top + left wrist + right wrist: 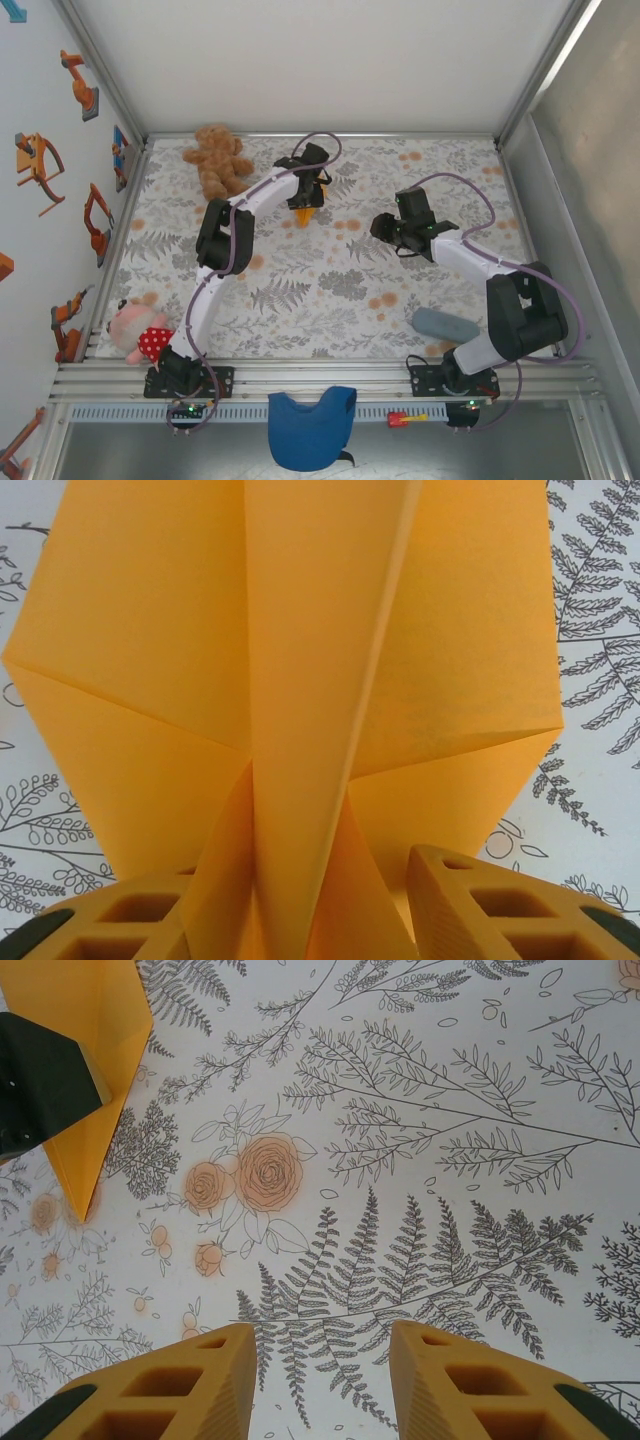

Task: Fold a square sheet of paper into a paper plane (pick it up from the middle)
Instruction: Move the paper plane to the top-center of the table.

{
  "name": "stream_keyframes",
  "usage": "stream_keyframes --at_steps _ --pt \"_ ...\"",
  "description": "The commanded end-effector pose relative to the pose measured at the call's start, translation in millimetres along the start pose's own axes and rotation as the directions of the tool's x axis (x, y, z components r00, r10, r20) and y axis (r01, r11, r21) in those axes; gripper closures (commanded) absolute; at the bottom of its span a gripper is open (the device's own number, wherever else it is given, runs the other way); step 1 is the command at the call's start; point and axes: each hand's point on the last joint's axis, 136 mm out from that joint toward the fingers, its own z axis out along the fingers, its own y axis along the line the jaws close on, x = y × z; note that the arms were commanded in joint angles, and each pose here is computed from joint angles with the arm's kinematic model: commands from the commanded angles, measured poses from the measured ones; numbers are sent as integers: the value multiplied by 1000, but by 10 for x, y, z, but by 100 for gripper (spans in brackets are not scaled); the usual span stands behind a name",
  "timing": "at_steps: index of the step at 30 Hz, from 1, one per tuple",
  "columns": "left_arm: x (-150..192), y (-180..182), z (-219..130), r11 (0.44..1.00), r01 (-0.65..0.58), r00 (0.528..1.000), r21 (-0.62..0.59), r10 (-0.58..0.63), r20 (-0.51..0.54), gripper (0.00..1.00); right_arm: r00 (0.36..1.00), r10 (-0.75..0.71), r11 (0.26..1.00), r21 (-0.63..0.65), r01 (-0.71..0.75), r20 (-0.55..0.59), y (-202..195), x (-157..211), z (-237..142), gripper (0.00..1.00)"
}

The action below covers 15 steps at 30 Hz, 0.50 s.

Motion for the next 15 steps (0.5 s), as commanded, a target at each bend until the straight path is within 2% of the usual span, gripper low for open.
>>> stream_keyframes --at_steps 1,8,15 --pt "60 5 -94 1000 2 999 5 -2 -47 50 1000 -17 1000 20 17 20 -3 -94 -59 61" --pt "-280 -44 -794 998 23 997 66 -28 77 37 997 -51 996 72 46 65 -2 -290 -214 60" --pt "-367 92 -1442 993 34 979 113 -56 195 26 983 -98 987 142 76 157 -1 -612 -562 58"
